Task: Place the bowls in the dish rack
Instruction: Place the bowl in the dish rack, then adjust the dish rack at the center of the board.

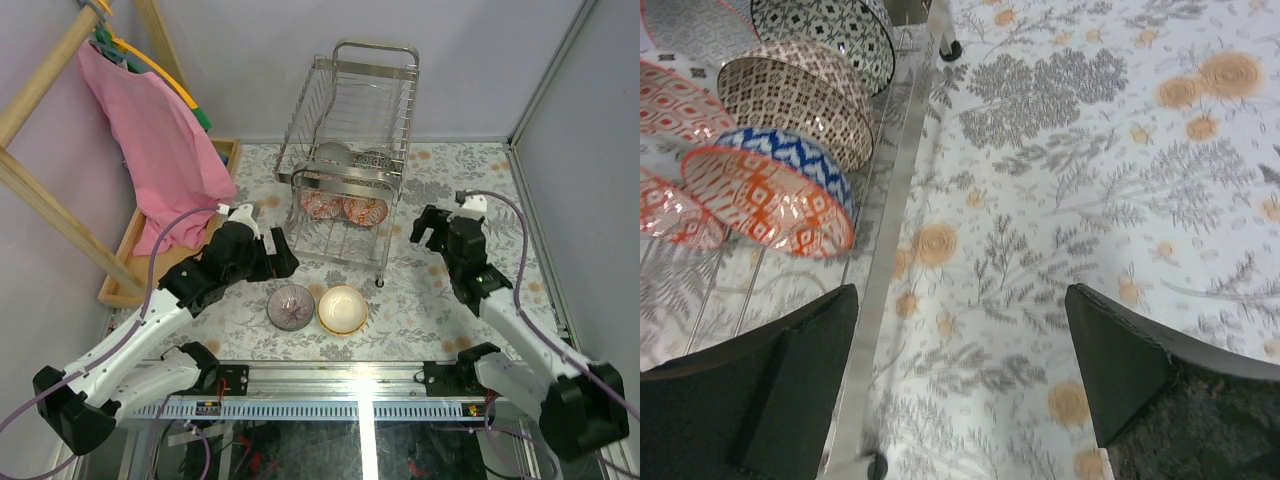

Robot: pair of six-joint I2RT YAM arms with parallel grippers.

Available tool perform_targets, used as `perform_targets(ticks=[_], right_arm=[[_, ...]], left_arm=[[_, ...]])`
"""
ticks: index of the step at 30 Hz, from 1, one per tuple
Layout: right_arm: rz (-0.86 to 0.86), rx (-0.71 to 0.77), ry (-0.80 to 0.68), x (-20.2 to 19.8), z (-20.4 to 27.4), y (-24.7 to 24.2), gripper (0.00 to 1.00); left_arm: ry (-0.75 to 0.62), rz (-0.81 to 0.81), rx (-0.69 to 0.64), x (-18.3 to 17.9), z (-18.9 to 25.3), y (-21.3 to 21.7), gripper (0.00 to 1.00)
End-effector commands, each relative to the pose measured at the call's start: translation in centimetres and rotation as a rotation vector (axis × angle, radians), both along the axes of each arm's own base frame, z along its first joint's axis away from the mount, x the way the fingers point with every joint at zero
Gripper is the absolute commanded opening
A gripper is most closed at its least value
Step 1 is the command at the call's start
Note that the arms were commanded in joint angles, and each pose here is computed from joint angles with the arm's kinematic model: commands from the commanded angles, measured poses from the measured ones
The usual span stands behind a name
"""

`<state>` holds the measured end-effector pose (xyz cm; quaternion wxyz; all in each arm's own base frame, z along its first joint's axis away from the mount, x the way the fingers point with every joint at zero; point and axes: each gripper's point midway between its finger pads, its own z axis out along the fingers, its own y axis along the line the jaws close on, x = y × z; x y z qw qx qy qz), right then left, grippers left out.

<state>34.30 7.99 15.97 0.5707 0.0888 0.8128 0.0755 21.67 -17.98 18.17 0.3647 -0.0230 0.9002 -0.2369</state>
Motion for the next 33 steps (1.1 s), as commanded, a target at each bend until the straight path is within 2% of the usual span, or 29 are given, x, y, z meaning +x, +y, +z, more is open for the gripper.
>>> perform_targets(ticks=[1,7,15,22,33], right_arm=[[0.007,0.070,0.056,-4.6,-0.8,-0.7,0.91],[0.204,0.197,0.034,-9.1,-0.5,2.1,0.85],[0.448,0.324,0.029,-12.0,0.0,6.1,0.75],[0.462,0.356,-0.071,-12.7,2.1,6.1,0.73],[0.510,0.313,-0.126,-11.5,5.2,7.5,0.70]], left_arm=[[-0.103,0.005,-0.033,1.9,2.1,-0.9,1.00],[-0.140,0.001,-0.006,3.1,1.3,-1.2,1.00],[-0.218,0.078,0.083,5.0,0.5,0.5,1.00],[-0.301,0.100,0.069,6.5,0.9,-0.2,0.97],[-0.361,-0.041,0.128,6.2,-0.9,-5.1,0.78]])
